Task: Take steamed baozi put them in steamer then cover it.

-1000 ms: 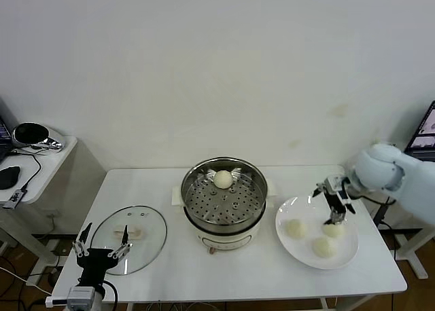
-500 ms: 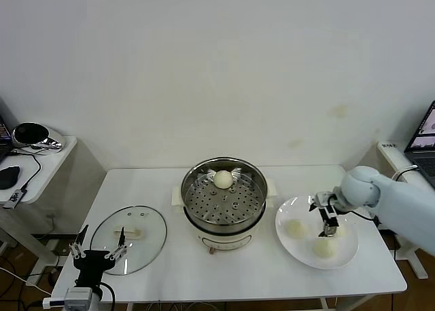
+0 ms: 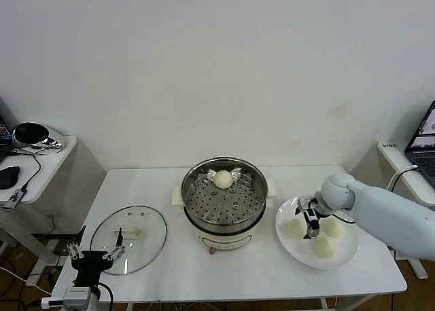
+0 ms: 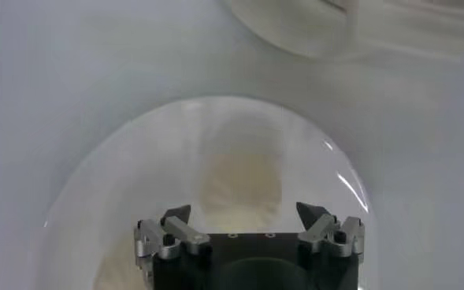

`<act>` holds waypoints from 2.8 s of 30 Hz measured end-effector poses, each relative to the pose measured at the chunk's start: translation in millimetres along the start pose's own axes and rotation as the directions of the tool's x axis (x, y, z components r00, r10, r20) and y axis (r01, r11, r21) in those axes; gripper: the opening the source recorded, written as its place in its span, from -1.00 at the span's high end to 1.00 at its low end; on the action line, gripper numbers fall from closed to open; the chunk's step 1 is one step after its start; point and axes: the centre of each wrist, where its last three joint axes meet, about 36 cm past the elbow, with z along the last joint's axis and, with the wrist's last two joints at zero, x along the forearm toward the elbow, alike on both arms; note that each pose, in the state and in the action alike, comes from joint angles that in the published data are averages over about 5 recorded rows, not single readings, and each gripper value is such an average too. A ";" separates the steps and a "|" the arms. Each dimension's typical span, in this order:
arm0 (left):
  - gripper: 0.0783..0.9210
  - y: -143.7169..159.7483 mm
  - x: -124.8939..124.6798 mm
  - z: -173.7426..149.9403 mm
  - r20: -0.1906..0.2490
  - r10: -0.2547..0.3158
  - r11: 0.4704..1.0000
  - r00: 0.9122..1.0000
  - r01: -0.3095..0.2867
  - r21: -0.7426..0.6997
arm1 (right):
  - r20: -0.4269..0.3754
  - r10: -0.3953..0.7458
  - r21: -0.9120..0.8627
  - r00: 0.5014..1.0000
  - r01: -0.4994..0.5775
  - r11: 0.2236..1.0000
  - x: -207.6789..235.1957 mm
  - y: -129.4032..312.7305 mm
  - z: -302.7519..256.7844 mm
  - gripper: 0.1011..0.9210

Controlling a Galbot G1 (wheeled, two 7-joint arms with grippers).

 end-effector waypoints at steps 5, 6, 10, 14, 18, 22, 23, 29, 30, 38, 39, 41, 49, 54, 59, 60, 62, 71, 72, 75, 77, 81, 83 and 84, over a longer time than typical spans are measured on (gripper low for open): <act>-0.77 -0.2 -0.2 0.3 0.000 -0.002 1.000 1.000 0.002 0.001 | -0.005 -0.002 0.001 1.000 0.002 1.000 -4.0 -2.3 -4.0 -0.52; -0.77 -0.2 -0.2 0.4 0.000 -0.003 1.000 1.000 0.003 0.002 | -0.006 -0.003 0.001 1.000 0.003 1.000 -4.2 -2.5 -4.4 -0.49; -0.77 -0.2 0.1 0.3 0.000 -0.003 1.000 1.000 0.003 0.002 | -0.009 -0.008 0.002 1.000 0.008 1.000 -4.1 -4.0 -5.6 -0.37; -0.77 -0.1 0.4 -0.4 0.001 -0.004 1.000 1.000 0.004 0.003 | -0.007 -0.011 0.000 1.000 0.011 1.000 0.2 -6.1 -6.1 -0.25; -0.77 0.3 0.9 -0.8 0.002 -0.004 1.000 1.000 0.004 0.003 | -0.003 -0.017 -0.003 1.000 0.017 1.000 11.8 -7.7 -3.7 -0.21; -0.77 0.8 0.8 -1.0 0.002 -0.004 1.000 1.000 0.004 0.001 | 0.002 -0.019 -0.013 1.000 0.019 1.000 32.6 -9.5 2.9 -0.20; -0.77 0.7 0.6 -1.2 0.002 -0.003 1.000 1.000 0.003 0.002 | 0.005 -0.019 -0.017 1.000 0.019 1.000 39.3 -9.9 5.2 -0.20; -0.77 -0.3 -0.4 -3.4 0.009 0.004 1.000 1.000 -0.004 0.003 | 0.021 0.000 -0.034 1.000 0.000 0.999 92.4 -14.1 19.8 -0.20; -0.77 -0.6 -0.7 -3.5 0.009 0.006 1.000 1.000 -0.006 0.003 | 0.023 0.007 -0.035 1.000 -0.006 0.999 103.3 -15.7 21.2 -0.20; -0.77 -1.9 -3.4 -4.6 0.016 0.015 1.000 1.000 -0.015 0.009 | 0.058 0.094 -0.016 0.994 -0.093 0.996 193.7 -37.6 3.3 -0.22; -0.77 -1.8 -3.9 -4.7 0.016 0.015 1.000 1.000 -0.015 0.010 | 0.067 0.103 -0.011 0.992 -0.103 0.995 203.3 -40.7 -3.1 -0.22; -0.77 -1.8 -4.9 -4.5 0.017 0.015 1.000 1.000 -0.015 0.012 | 0.085 0.118 0.000 0.989 -0.118 0.993 219.2 -46.8 -17.9 -0.22; -0.77 1.3 -6.1 -3.4 0.015 0.005 1.000 1.000 -0.005 0.011 | 0.152 0.126 0.028 0.980 -0.132 0.991 239.2 -75.2 -91.8 -0.24; -0.77 3.4 -5.2 -3.7 0.014 -0.004 1.000 1.000 0.004 0.012 | 0.173 0.104 0.031 0.979 -0.111 0.993 222.1 -95.4 -139.9 -0.24; -0.77 4.3 -5.8 -3.3 0.013 -0.012 1.000 1.000 0.011 0.015 | 0.180 0.073 0.027 0.981 -0.079 0.997 194.3 -111.3 -187.8 -0.24; -0.77 4.8 -6.0 -2.9 0.012 -0.013 1.000 1.000 0.013 0.016 | 0.180 0.066 0.026 0.981 -0.072 0.997 188.3 -113.7 -197.1 -0.24; -0.77 5.3 -6.3 -2.3 0.010 -0.016 1.000 1.000 0.015 0.017 | 0.178 0.052 0.025 0.983 -0.057 0.998 175.9 -117.4 -214.3 -0.24; -0.77 4.2 -9.1 -1.5 0.010 -0.020 1.000 1.000 0.020 0.024 | 0.165 0.006 0.025 0.986 -0.010 1.000 126.9 -124.3 -276.9 -0.24; -0.77 4.2 -9.2 -1.1 0.010 -0.020 1.000 1.000 0.020 0.024 | 0.163 0.003 0.025 0.987 -0.008 1.000 121.7 -124.6 -282.1 -0.24; -0.77 5.1 -9.6 -0.4 0.008 -0.022 1.000 1.000 0.022 0.022 | 0.156 -0.002 0.023 0.988 -0.001 1.000 107.3 -125.3 -295.9 -0.24; -0.77 6.0 -9.7 -0.2 0.008 -0.023 1.000 1.000 0.023 0.020 | 0.153 -0.004 0.020 0.988 0.001 1.000 99.5 -126.1 -303.2 -0.24; -0.77 7.3 -9.3 0.1 0.007 -0.025 1.000 1.000 0.025 0.016 | 0.145 0.003 0.013 0.989 -0.004 1.000 90.0 -129.3 -313.2 -0.25; -0.77 7.5 -9.0 0.1 0.007 -0.025 1.000 1.000 0.025 0.016 | 0.139 0.007 0.008 0.990 -0.008 1.000 86.8 -131.0 -316.4 -0.25; -0.77 7.4 -9.0 0.0 0.007 -0.026 1.000 1.000 0.025 0.016 | 0.137 0.009 0.006 0.991 -0.010 1.000 85.4 -131.7 -317.6 -0.25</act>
